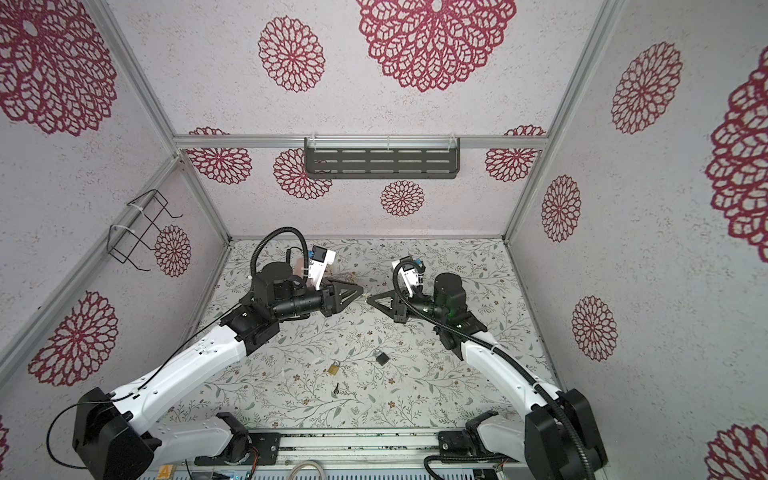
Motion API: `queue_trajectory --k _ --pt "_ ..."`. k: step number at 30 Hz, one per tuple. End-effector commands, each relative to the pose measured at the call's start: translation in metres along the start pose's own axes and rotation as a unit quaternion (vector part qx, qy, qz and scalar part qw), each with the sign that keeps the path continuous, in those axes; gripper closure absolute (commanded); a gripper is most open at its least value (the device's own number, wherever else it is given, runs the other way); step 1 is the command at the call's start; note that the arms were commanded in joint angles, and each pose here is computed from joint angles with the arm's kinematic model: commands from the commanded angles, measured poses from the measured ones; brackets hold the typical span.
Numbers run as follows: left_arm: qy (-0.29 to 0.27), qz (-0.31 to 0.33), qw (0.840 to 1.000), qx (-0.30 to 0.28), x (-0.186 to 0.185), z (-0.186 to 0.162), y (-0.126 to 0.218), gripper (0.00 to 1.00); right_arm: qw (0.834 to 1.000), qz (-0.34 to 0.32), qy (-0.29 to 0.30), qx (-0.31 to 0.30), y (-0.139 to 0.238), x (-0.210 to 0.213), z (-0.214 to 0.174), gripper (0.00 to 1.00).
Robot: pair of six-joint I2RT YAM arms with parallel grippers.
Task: Unlock with the key
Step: 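Lower the left gripper onto the black padlock while the right arm draws back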
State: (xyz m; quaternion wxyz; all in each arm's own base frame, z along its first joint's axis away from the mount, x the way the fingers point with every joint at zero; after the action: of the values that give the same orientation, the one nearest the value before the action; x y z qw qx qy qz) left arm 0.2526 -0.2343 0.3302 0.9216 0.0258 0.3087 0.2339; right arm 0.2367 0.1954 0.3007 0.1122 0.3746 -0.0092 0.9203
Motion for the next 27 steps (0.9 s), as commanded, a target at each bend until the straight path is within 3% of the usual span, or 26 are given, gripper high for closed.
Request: queue_trajectory --k 1,4,11,19,27 --pt "0.010 0.004 1.000 -0.016 0.000 0.007 0.002 0.53 1.000 -0.023 0.008 -0.010 0.010 0.002 0.000 1.00" --pt "0.037 0.008 0.999 -0.031 0.002 0.004 0.003 0.42 0.999 -0.038 -0.003 -0.010 0.015 -0.001 -0.006 1.00" --pt "0.149 0.089 0.984 -0.033 0.010 -0.024 -0.006 0.33 0.988 -0.145 -0.058 -0.017 0.035 -0.021 -0.020 1.00" --pt "0.290 0.250 0.924 0.018 0.022 -0.090 -0.027 0.32 0.961 -0.247 -0.121 -0.023 0.060 -0.048 -0.048 1.00" --pt "0.321 0.349 0.872 0.118 0.025 -0.146 -0.066 0.34 0.936 -0.307 -0.167 -0.036 0.078 -0.072 -0.074 1.00"
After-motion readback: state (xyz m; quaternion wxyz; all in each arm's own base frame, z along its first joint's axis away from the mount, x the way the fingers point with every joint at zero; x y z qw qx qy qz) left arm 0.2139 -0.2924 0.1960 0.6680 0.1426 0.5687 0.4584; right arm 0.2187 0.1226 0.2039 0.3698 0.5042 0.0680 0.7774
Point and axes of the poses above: each gripper's point midway between its finger pads, its own y axis back along the fingers, its own x axis along the line the jaws close on, z = x × y, the point moved 8 cm from there along y, back along the fingers, and after that the axes turned 1 degree about -y, right-handed, at the moved point
